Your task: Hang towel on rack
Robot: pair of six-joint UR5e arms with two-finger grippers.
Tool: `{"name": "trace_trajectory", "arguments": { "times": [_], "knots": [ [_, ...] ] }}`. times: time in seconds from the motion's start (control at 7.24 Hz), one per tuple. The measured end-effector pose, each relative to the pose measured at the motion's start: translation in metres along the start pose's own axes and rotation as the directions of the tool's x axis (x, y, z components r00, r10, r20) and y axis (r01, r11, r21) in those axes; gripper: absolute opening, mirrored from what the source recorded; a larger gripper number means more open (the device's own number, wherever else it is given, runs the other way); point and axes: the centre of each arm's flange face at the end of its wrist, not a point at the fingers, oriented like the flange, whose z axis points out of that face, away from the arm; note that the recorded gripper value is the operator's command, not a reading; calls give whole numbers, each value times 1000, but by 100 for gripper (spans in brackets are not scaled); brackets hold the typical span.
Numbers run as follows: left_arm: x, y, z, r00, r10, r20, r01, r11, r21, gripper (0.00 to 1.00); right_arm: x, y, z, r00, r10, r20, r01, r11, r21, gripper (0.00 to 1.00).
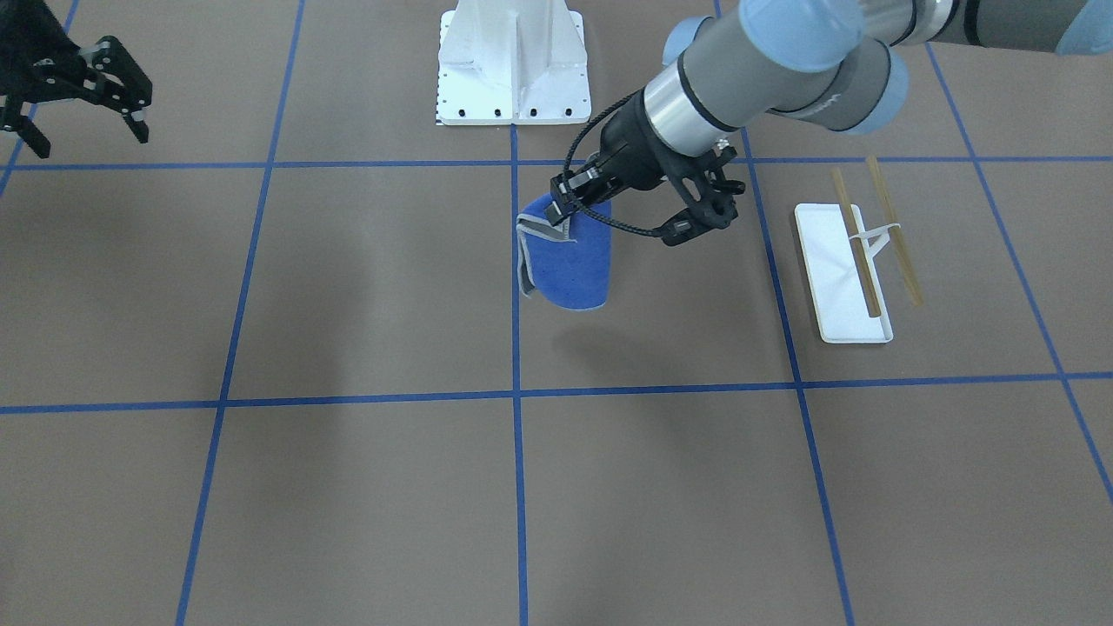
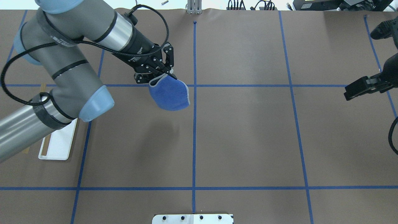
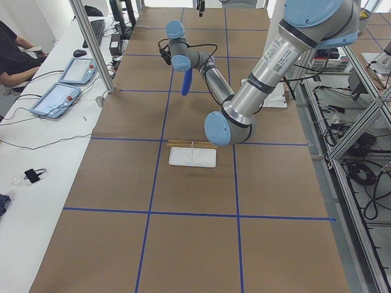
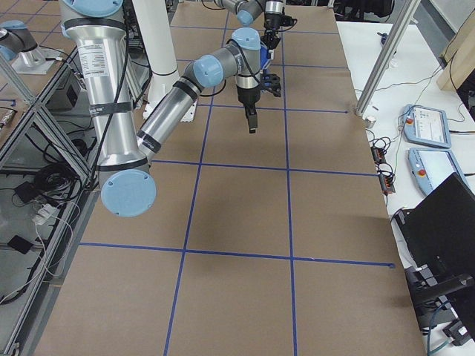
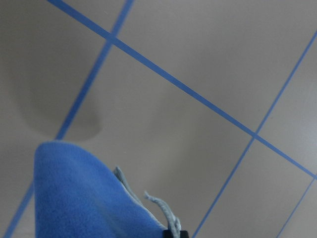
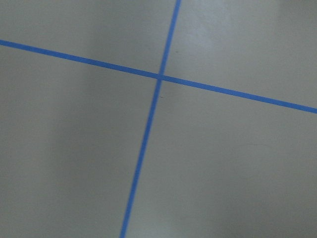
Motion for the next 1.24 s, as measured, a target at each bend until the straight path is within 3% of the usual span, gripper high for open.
{"name": "trace_trajectory", "arguments": {
  "times": [0.28,0.55,0.97,1.24],
  "knots": [
    [-44,-32,-58,999,-47,-13,48,998,38,0,66,-19,9,998,-18,-61,14,998,-66,100],
    [-96,-60,-99,994,-109,-12,110,990,83,0,92,-32,20,997,57,-50,-62,993,-101,100],
    [-188,-92,-128,988,-153,27,146,974,171,0,109,-28,34,990,128,-55,-134,982,-134,100],
    [-259,-119,-140,982,-170,80,141,950,279,0,121,-26,36,985,160,-59,-167,976,-142,100]
  ]
}}
